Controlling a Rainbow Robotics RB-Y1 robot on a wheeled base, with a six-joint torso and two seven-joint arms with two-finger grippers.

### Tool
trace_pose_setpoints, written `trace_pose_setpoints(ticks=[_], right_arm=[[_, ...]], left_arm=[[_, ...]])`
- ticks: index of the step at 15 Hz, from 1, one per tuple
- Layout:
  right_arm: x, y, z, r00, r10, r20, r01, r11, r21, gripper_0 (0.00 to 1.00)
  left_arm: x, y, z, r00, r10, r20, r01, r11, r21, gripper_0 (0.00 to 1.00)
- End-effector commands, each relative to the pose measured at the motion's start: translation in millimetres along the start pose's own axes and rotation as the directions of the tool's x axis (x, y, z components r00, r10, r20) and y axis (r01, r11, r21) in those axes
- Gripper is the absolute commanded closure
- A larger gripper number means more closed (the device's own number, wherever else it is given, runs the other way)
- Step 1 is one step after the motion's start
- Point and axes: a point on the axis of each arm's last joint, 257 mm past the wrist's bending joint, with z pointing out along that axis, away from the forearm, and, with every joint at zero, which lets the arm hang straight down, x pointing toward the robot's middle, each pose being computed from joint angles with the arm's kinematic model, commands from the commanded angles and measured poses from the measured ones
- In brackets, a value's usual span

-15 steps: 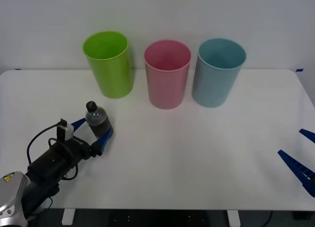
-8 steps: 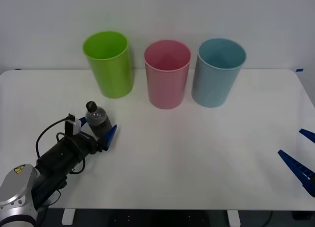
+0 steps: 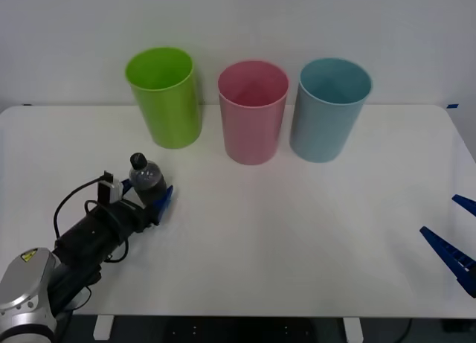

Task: Grasp the object on the table and drop it into the matching bin: aluminum can to the light blue bin, PET bottle to the pink bin.

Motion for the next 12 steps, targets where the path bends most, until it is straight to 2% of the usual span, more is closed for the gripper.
trace_pose_setpoints(ticks=[1,9,11,12], right_arm=[[0.0,0.0,0.0,1.0,0.0,0.0,0.0,1.0,0.0,0.0],[0.0,0.0,0.0,1.0,0.0,0.0,0.0,1.0,0.0,0.0],[0.0,0.0,0.0,1.0,0.0,0.0,0.0,1.0,0.0,0.0],[0.0,0.0,0.0,1.0,0.0,0.0,0.0,1.0,0.0,0.0]], left_arm=[[0.0,0.9,-0.7,1.0,0.0,0.0,0.0,1.0,-0.002,1.0],[-6.0,-5.0,4.7,0.9998,-0.014,0.015,0.014,0.9998,0.012,1.0],[-14.0,0.7,1.7,0.9991,-0.022,0.035,0.021,0.9997,0.012,1.0],[-17.3,9.4,-4.4,0.9989,-0.02,0.041,0.019,0.9997,0.012,1.0]])
